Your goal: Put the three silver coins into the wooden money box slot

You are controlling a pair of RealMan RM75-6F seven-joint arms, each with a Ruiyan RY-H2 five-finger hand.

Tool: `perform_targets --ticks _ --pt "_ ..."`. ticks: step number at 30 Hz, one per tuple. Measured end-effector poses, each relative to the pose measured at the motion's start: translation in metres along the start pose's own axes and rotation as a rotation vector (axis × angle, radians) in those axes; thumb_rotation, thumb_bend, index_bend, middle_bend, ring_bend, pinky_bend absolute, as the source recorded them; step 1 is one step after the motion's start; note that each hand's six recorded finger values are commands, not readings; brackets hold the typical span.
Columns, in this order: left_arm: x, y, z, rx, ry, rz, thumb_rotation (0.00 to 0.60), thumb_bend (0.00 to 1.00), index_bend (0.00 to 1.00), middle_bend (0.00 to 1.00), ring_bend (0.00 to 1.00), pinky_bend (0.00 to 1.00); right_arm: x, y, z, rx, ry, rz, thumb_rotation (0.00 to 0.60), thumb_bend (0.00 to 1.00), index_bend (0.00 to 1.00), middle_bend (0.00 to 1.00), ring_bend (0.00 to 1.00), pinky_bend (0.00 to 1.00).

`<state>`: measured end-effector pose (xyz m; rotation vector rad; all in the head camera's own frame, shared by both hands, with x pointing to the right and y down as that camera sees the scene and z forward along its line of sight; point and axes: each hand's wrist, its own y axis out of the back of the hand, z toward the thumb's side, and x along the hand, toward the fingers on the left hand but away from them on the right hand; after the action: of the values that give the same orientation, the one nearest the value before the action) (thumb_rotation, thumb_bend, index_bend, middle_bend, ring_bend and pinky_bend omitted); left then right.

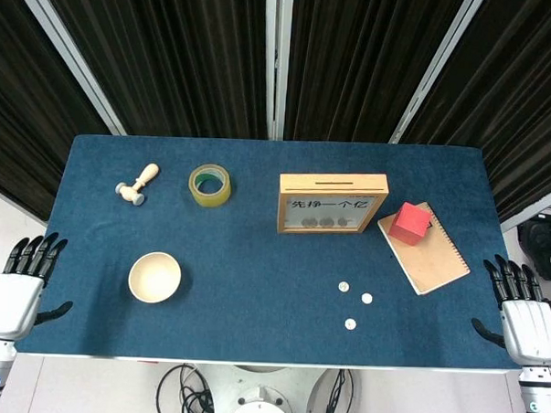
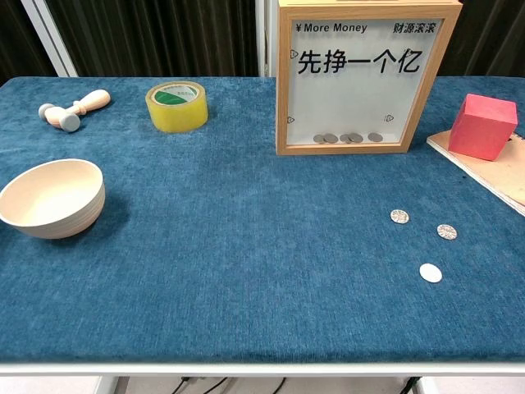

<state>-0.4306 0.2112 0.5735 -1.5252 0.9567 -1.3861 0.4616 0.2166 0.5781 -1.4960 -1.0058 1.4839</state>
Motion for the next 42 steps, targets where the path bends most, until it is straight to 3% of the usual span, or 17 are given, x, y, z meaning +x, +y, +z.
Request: perform_targets --ticks 11,20,25,33,42 --pt "0.001 0.001 0.004 -0.006 -0.013 0.002 0.6 0.0 0.01 0.0 0.0 0.0 0.002 0.001 0.006 0.015 0.028 0.003 0.6 0.09 0.0 0.0 0.0 0.0" --pt "0.001 -0.002 0.001 -0.018 0.01 -0.006 0.6 0.0 0.01 0.0 0.0 0.0 -0.007 -0.014 0.035 0.041 0.129 0.07 0.6 0.17 0.0 0.0 0.0 0.0" --pt "0.0 -0.007 0.001 -0.018 0.008 -0.01 0.6 0.0 0.01 0.0 0.0 0.0 -0.021 -0.03 0.057 0.106 0.196 0.123 0.6 0.31 0.02 0.0 0.0 0.0" --pt "-0.006 -0.009 -0.003 -0.017 0.016 -0.013 0.6 0.0 0.01 0.0 0.0 0.0 -0.04 -0.064 0.114 0.135 0.324 0.209 0.6 0.28 0.08 0.0 0.0 0.0" --pt "-0.009 -0.011 -0.008 -0.018 0.022 -0.018 0.6 0.0 0.01 0.0 0.0 0.0 -0.046 -0.098 0.149 0.094 0.352 0.232 0.6 0.28 0.19 0.0 0.0 0.0"
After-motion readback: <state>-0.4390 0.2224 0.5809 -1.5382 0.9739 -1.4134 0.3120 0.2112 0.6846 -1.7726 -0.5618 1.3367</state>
